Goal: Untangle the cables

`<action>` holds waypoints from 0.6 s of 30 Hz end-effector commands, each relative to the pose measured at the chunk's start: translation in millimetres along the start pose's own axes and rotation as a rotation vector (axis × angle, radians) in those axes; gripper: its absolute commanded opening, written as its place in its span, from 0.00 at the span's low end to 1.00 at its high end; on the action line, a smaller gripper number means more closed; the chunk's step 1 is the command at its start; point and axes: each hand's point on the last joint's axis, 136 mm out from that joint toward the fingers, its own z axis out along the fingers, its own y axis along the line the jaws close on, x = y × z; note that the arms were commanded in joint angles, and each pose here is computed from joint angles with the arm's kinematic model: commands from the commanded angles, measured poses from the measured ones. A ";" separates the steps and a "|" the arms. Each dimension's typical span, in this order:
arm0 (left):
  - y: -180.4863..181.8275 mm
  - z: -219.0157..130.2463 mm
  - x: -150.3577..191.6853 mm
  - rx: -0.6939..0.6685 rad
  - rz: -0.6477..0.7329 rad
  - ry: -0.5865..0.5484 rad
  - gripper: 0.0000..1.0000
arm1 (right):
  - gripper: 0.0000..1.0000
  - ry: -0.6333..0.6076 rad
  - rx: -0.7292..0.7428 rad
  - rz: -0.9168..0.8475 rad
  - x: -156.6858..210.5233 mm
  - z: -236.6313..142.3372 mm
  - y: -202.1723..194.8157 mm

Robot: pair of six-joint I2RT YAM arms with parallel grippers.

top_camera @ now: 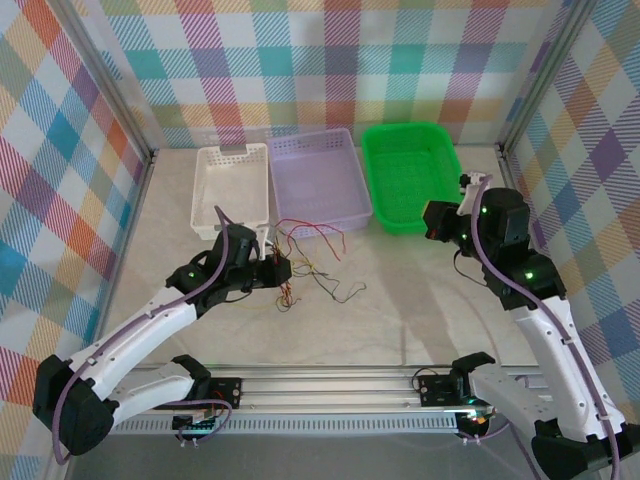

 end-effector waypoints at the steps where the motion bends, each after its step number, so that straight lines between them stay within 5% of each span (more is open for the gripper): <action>1: -12.7 -6.4 -11.7 0.047 -0.005 -0.039 0.00 | 0.00 0.091 -0.223 -0.007 16.8 11.1 33.9; 4: -27.7 -6.0 -22.9 0.114 -0.049 -0.067 0.00 | 0.16 0.155 -0.468 -0.007 41.5 16.6 67.4; 8: -43.5 -12.0 -45.7 0.163 -0.118 -0.135 0.00 | 0.40 0.232 -0.596 -0.134 88.6 22.6 100.1; 18: -55.0 -9.3 -68.2 0.208 -0.355 -0.169 0.00 | 0.52 0.275 -0.718 -0.322 173.8 51.8 135.4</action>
